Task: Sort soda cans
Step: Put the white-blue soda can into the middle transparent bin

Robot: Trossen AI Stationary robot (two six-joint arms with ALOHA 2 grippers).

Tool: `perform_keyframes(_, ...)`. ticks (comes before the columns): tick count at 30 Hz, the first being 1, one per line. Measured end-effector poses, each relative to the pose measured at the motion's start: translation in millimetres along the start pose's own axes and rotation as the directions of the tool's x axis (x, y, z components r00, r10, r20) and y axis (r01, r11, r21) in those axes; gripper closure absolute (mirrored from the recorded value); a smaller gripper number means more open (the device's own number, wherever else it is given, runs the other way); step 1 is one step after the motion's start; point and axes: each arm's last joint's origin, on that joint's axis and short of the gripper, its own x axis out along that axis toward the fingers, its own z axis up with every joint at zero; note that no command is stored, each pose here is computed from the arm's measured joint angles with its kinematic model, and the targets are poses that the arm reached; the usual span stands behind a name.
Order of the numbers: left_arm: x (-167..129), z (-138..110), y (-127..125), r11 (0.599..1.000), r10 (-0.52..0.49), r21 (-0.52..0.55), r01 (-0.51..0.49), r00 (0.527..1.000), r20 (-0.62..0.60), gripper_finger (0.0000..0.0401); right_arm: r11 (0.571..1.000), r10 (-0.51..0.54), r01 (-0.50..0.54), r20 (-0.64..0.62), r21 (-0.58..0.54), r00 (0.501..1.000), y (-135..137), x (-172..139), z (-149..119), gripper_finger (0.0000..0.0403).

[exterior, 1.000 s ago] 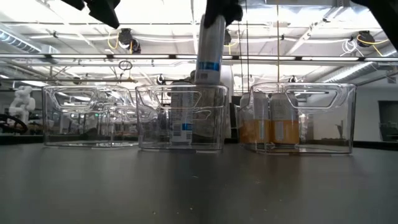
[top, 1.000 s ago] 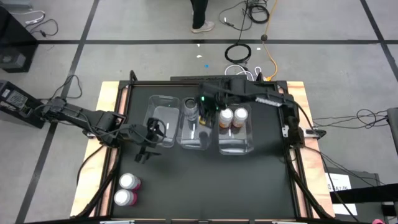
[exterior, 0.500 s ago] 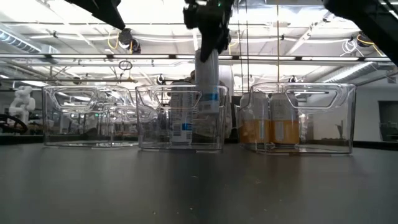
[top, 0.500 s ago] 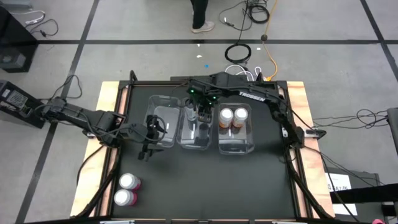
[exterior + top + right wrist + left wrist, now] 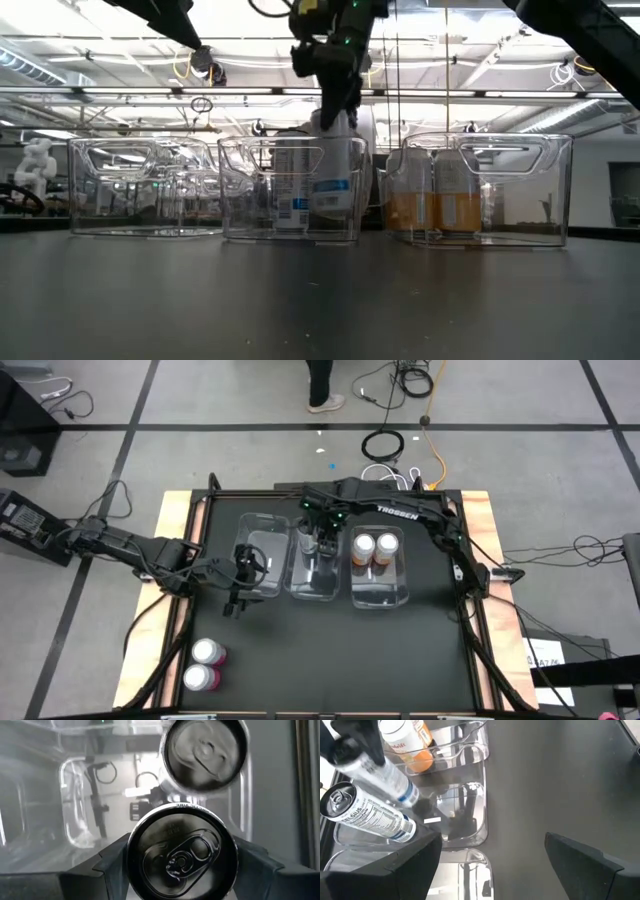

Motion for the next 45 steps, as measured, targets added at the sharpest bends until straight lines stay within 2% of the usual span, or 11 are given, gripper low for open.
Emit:
perform_keyframes(10, 0.0, 0.0, 0.0, 1.000, 0.001, -0.001, -0.001, 1.000, 0.000, 0.0038, 1.000, 0.008, -0.007, -0.028, 0.027, 1.000, -9.6, 27.9, -6.6, 0.0151)
perform_keyframes(16, 0.0, 0.0, 0.0, 1.000, 0.002, -0.009, -0.002, 1.000, 0.000, 0.0038, 0.999, 0.007, -0.006, -0.021, 0.038, 1.000, -14.2, 27.3, -7.1, 0.0146)
perform_keyframes(26, 0.0, 0.0, 0.1, 1.000, 0.003, -0.001, -0.003, 1.000, 0.000, 0.0038, 0.997, 0.002, 0.001, -0.041, 0.074, 0.999, -14.6, 28.2, -9.0, 0.0096)
perform_keyframes(36, 0.0, 0.3, 0.0, 1.000, 0.002, -0.002, -0.002, 1.000, 0.003, 0.0038, 0.997, 0.007, -0.002, -0.058, 0.083, 0.998, -14.1, 27.9, -10.6, 0.0096)
perform_keyframes(45, 0.0, 0.4, 0.1, 1.000, 0.002, -0.010, -0.002, 1.000, 0.004, 0.0038, 0.997, 0.000, 0.001, -0.013, 0.082, 1.000, -12.9, 5.6, -13.1, 0.0096)
